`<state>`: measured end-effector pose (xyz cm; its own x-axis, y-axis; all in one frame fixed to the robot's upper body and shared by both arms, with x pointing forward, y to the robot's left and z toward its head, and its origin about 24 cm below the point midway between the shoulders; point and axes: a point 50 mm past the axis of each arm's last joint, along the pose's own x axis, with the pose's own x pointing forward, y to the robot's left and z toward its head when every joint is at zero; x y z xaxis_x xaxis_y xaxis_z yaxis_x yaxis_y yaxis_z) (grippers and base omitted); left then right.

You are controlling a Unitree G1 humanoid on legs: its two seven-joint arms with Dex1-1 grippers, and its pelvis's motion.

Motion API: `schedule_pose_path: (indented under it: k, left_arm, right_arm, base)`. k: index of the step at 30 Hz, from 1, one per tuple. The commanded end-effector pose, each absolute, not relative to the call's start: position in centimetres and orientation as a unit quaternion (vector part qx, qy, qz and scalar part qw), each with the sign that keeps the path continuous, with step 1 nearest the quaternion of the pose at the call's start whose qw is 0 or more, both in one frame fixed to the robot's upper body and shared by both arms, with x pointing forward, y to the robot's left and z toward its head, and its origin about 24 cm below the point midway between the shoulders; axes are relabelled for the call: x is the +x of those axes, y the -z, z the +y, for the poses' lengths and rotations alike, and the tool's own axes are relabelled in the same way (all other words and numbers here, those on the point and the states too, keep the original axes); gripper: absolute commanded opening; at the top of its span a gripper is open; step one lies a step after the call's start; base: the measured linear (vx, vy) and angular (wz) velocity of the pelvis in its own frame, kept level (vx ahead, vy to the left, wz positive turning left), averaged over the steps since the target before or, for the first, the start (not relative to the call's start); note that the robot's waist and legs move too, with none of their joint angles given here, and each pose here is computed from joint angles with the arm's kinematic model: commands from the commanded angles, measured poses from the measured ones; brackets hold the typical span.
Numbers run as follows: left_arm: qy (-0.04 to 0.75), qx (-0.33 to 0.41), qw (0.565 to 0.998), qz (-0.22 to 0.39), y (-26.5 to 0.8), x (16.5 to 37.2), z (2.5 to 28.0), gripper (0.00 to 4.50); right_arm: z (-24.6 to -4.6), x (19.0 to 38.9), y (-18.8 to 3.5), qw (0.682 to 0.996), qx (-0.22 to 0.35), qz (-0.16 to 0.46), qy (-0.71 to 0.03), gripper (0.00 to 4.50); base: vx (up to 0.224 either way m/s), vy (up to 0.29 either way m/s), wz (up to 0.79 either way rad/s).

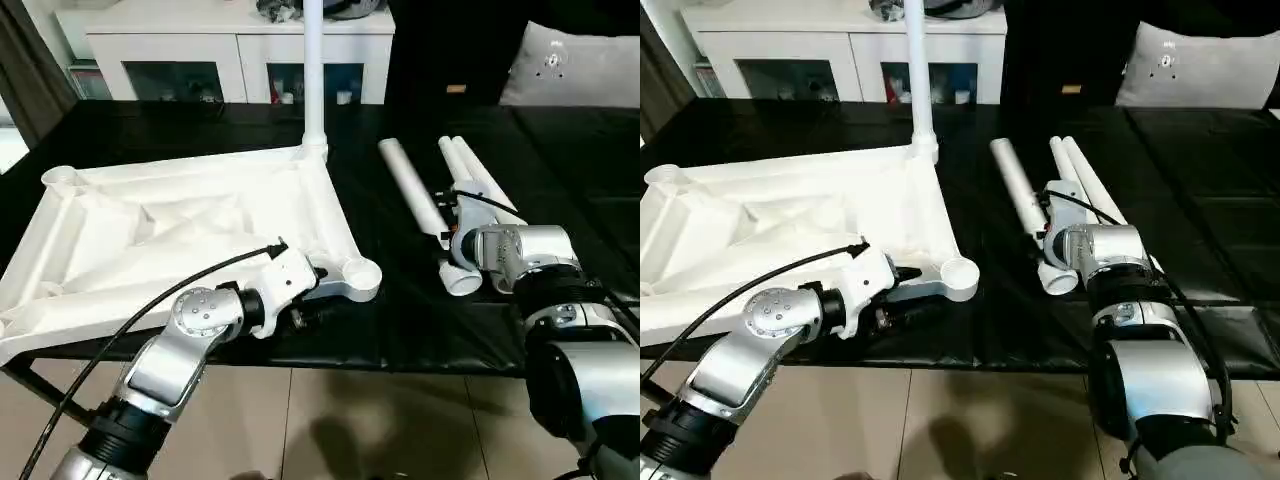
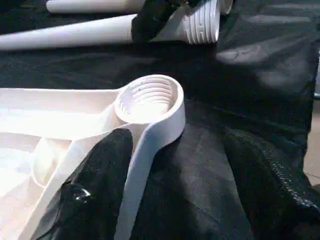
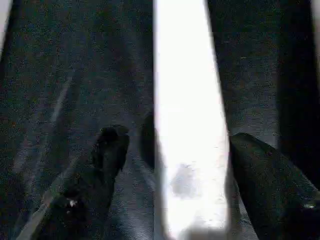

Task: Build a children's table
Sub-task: Pick table leg

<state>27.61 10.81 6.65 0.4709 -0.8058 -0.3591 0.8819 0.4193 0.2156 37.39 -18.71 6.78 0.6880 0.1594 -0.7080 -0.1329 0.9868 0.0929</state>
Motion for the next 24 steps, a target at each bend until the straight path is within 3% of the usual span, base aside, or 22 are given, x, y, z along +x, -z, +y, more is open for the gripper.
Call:
schedule_pose_path:
  k: [1, 10, 19, 21, 24]
  left_arm:
    - [0.510, 0.198, 0.831, 0.103, -6.8, 27.5, 10.9, 3.61]
    - [0.511, 0.191, 0.832, 0.106, -7.1, 27.5, 10.8, 4.34]
    - [0.491, 0.193, 0.843, 0.103, -7.3, 28.1, 11.1, 4.50]
    - [0.480, 0.188, 0.851, 0.095, -7.4, 28.3, 11.1, 4.50]
    - [0.430, 0.156, 0.887, 0.061, -8.3, 29.5, 11.2, 4.50]
  right_arm:
    - [-18.6, 36.3, -4.6, 0.896, 0.035, 0.435, -0.085, 3.07]
    - [-18.4, 36.1, -4.3, 0.889, 0.044, 0.443, -0.105, 2.33]
    - [-18.3, 36.4, -4.6, 0.895, 0.055, 0.429, -0.108, 1.85]
    - [-18.5, 36.6, -4.9, 0.903, 0.054, 0.411, -0.109, 1.84]
    - [-18.6, 37.9, -6.9, 0.944, 0.143, 0.274, -0.117, 1.84]
  base:
    - [0.000, 0.000, 0.00]
    - [0.000, 0.000, 0.00]
    - [0.000, 0.000, 0.00]
    - [0.000, 0.000, 0.00]
    - [0.000, 0.000, 0.00]
